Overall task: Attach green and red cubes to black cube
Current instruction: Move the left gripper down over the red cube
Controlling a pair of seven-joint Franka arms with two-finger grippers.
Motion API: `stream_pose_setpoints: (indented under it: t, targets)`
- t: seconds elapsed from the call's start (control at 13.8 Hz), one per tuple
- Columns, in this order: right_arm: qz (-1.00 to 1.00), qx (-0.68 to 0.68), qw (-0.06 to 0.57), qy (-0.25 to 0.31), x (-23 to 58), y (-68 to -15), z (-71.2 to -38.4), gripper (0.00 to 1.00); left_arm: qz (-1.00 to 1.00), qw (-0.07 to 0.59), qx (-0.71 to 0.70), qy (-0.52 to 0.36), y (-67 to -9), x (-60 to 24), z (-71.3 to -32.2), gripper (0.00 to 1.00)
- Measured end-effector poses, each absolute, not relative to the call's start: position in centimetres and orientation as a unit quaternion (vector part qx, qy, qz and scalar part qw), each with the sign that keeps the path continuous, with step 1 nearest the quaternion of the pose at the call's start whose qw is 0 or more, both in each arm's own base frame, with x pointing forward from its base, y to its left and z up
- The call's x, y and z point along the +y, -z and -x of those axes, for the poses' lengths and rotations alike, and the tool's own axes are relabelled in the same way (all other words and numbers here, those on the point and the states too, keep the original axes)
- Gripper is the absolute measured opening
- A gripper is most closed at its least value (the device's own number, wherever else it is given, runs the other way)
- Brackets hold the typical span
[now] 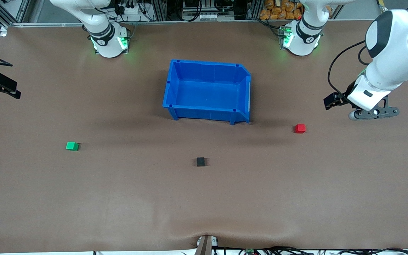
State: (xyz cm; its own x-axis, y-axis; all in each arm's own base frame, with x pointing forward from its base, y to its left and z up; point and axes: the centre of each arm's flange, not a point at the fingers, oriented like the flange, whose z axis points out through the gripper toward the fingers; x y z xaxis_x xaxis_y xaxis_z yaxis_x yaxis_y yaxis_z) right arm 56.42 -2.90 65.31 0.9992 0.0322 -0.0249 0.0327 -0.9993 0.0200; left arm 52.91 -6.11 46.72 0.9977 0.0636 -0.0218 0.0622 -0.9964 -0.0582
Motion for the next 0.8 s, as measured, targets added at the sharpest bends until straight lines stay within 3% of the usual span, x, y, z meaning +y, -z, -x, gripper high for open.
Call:
stream_pose_setpoints:
  t: [0.8]
  targets:
    - [-1.000, 0.016, 0.009, 0.015, -2.9, -65.2, -56.4, 1.00, 0.996, 0.016, -0.073, -0.040, -32.1, -5.3, -53.5, 1.00]
